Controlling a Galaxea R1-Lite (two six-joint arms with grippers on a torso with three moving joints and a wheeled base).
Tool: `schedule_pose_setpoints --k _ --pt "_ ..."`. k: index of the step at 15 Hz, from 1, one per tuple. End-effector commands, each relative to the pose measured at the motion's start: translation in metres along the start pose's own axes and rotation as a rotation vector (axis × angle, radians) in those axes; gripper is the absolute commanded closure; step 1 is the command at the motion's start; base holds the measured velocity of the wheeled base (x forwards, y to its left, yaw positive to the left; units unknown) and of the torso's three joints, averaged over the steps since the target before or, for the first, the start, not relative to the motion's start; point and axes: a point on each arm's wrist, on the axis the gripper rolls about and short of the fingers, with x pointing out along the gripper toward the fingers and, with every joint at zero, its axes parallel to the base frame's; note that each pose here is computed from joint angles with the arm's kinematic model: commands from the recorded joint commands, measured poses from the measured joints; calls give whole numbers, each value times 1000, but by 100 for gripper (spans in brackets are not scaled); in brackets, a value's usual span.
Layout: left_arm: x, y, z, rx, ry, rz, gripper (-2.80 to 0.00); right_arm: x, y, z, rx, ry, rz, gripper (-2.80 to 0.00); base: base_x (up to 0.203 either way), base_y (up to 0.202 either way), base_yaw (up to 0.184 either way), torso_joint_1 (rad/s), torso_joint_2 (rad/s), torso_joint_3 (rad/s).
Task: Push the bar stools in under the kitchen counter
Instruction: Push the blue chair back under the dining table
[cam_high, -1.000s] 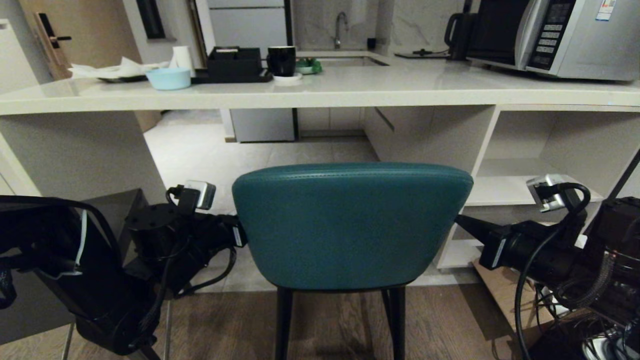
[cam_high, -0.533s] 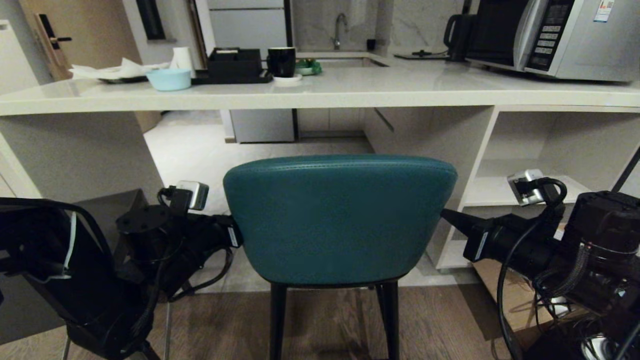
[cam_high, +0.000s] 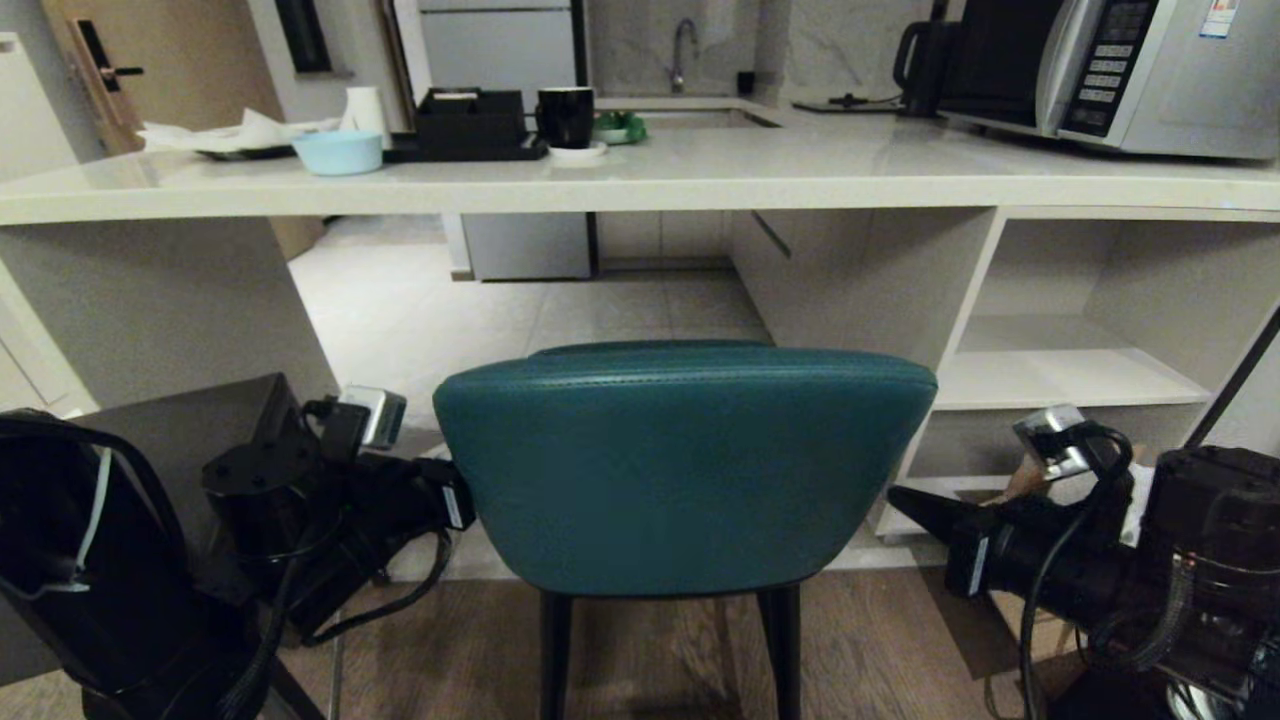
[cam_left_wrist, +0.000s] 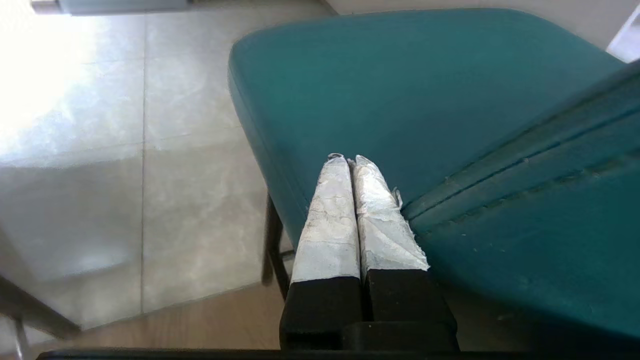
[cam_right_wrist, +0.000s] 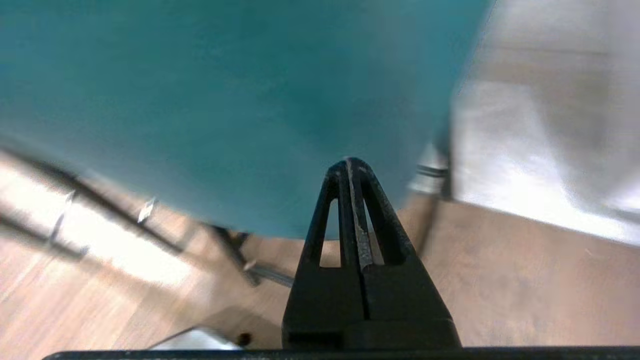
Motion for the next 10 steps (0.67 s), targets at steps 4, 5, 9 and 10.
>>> schedule_pose_setpoints --k 4,5,9,10 --pt "-2 31 -6 6 20 108 0 16 -23 2 18 -13 -72 0 0 0 0 0 0 0" --pt "0 31 -5 7 13 109 0 23 -25 4 16 -18 -71 0 0 0 0 0 0 0" --pt "22 22 -2 53 -31 82 0 49 -17 12 -15 -41 -20 0 0 0 0 0 0 0" --pt "26 14 0 62 -35 73 0 53 -9 14 -24 -48 8 0 0 0 0 0 0 0"
